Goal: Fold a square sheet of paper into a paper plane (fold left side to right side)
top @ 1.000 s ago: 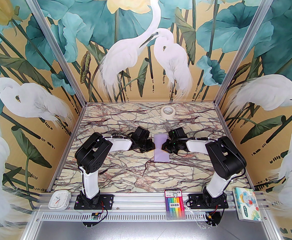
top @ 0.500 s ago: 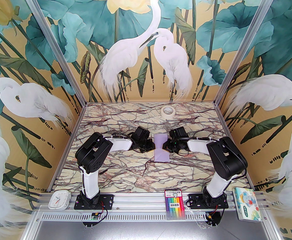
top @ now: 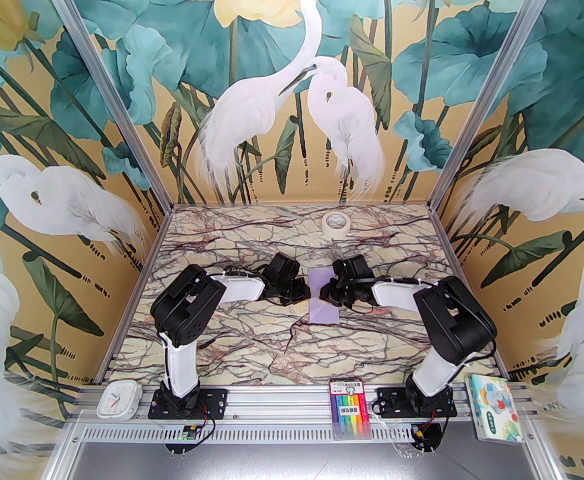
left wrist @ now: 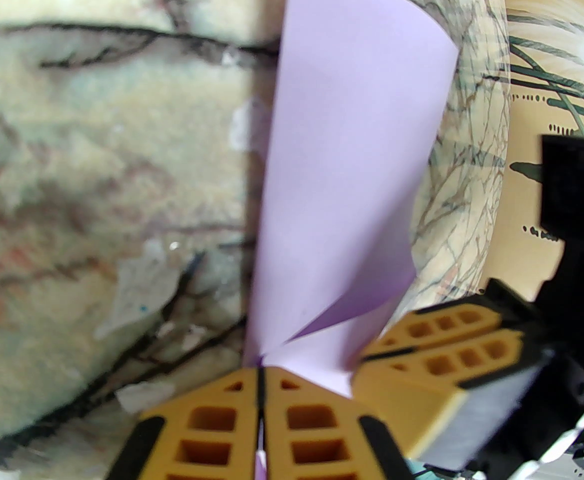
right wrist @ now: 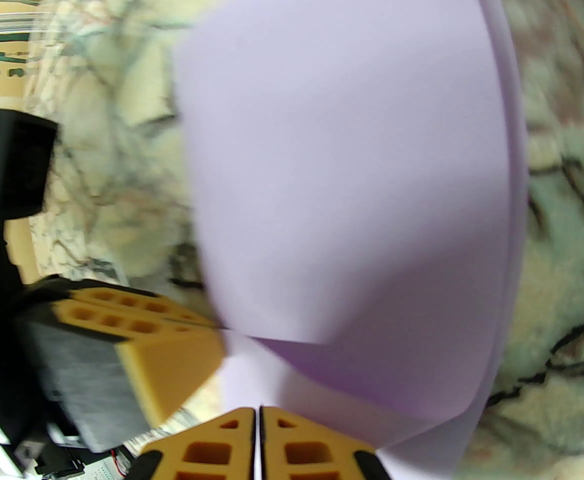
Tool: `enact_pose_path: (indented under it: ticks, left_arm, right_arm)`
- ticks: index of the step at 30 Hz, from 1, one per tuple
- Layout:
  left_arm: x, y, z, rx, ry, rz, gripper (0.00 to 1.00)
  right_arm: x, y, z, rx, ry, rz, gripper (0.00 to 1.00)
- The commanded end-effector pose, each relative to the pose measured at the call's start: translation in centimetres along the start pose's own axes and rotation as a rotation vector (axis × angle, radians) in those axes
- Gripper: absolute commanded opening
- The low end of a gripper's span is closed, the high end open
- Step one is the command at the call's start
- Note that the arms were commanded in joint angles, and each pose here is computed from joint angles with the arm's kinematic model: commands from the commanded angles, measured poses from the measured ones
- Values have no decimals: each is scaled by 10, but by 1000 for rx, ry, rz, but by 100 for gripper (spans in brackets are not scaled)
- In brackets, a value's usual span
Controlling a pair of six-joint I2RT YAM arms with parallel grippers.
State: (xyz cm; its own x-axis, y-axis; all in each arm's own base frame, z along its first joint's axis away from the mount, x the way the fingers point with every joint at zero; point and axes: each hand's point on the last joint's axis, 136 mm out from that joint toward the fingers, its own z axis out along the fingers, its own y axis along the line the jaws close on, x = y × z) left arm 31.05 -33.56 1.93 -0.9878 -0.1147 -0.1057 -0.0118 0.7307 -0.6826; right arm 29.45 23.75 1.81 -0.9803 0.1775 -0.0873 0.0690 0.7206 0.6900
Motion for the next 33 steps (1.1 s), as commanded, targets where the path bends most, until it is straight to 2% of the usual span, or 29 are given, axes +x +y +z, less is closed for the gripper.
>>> enact_pose_path:
  ticks: [1,7,11,13,16,20,24,33]
  left_arm:
    - [4,4,6,-17,24,3,8]
    - [1,-2,1,-21,17,21,11]
    - [-9,-14,-17,-40,-16,61,29]
    - [-12,-24,-29,-43,-38,91,30]
    - [-9,-39,-42,0,-40,114,27]
    - [11,-52,-41,36,11,139,8]
    - [34,-51,-28,44,87,145,0]
    - [57,-36,-4,31,176,117,0]
  right_arm:
    - [7,-16,7,35,21,21,10]
    - [13,-27,8,69,29,33,7]
    - [14,-29,7,78,28,37,6]
    - [14,-29,7,79,26,40,5]
    - [15,-29,7,76,25,43,4]
    - [14,-29,7,75,21,46,0]
    - [14,-30,8,73,16,51,0]
    - [13,-30,8,71,13,55,0]
